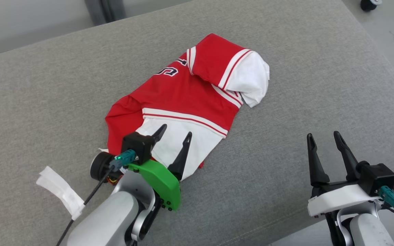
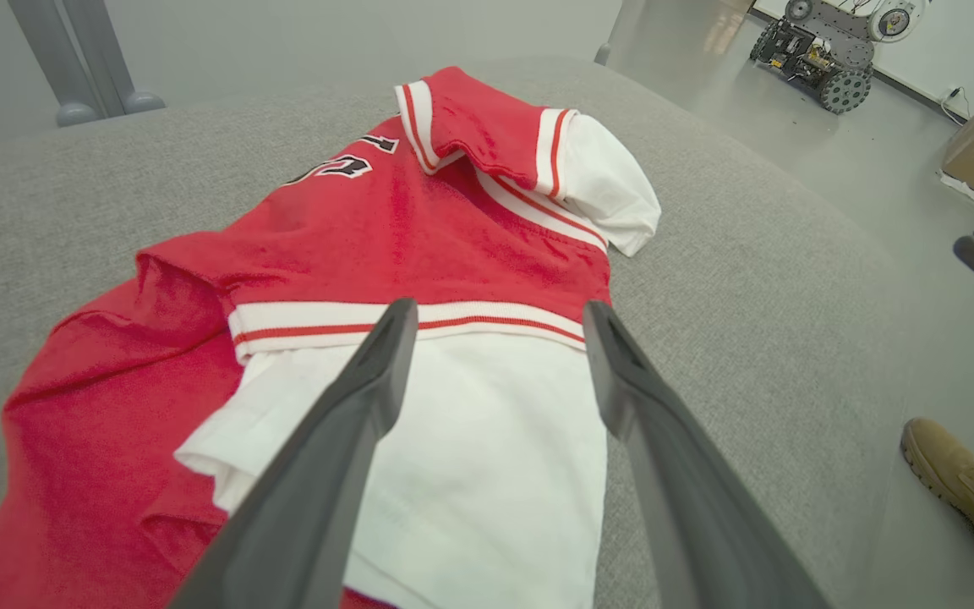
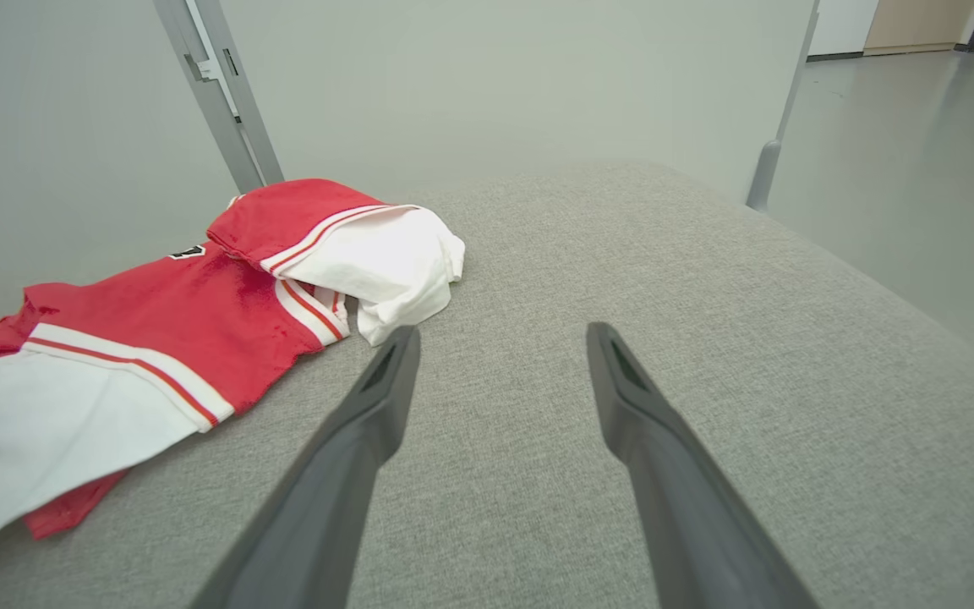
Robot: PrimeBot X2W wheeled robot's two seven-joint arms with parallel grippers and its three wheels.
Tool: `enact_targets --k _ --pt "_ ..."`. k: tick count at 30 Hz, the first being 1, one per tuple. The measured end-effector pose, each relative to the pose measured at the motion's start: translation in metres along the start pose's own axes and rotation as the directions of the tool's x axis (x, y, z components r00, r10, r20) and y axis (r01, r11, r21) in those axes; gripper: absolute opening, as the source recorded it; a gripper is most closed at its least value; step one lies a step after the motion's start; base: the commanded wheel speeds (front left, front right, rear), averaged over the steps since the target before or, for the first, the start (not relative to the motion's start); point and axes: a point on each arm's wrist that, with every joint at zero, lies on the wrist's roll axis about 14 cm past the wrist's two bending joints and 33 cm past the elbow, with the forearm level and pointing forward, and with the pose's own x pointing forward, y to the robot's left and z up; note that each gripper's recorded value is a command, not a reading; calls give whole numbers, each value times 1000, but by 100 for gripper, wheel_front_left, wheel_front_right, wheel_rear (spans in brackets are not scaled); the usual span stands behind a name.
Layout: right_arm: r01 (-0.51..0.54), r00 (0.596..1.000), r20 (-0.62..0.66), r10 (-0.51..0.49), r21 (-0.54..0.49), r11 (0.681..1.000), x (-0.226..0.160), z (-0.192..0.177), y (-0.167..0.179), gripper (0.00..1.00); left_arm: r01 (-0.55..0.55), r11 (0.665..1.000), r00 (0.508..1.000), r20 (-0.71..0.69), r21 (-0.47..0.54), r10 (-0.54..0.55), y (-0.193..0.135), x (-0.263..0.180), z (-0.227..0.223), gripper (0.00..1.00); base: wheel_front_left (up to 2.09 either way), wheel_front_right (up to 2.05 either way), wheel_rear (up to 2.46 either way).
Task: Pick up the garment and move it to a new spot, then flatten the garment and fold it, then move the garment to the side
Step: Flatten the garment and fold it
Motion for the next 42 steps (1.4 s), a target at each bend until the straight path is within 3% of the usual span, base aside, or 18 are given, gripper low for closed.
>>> enact_targets --k 10,19,26,27,28,30,31,36,42 --pt "-107 994 -18 107 -6 994 22 -9 35 100 -116 993 982 -150 16 118 33 -21 -48 100 0 0 0" --pt "-103 994 -41 103 11 995 20 -17 35 100 -160 987 968 -190 18 161 53 -16 -59 100 0 0 0" --pt "-84 995 -45 85 13 996 17 -17 29 100 -128 992 980 -154 -16 124 43 -5 -47 100 0 0 0" --pt "-82 996 -45 83 14 997 17 -17 28 100 -123 992 981 -151 -18 119 41 -3 -46 85 0 0 0" --pt "-81 996 -45 82 14 997 16 -17 28 100 -120 993 982 -150 -19 116 40 -3 -45 49 0 0 0" --pt "-80 996 -45 81 16 997 16 -17 28 100 -109 994 984 -145 -20 105 36 -1 -44 7 0 0 0" --pt "-80 996 -45 81 19 997 16 -17 28 100 -102 995 984 -148 -18 98 34 -1 -44 0 0 0 0" --pt "-79 996 -45 80 23 997 15 -17 28 100 -30 999 988 -152 -33 25 13 1 -38 0 0 0 0" --pt "-75 996 -46 76 27 997 14 -17 27 100 140 983 984 -96 -120 -151 -46 8 -12 0 0 0 0"
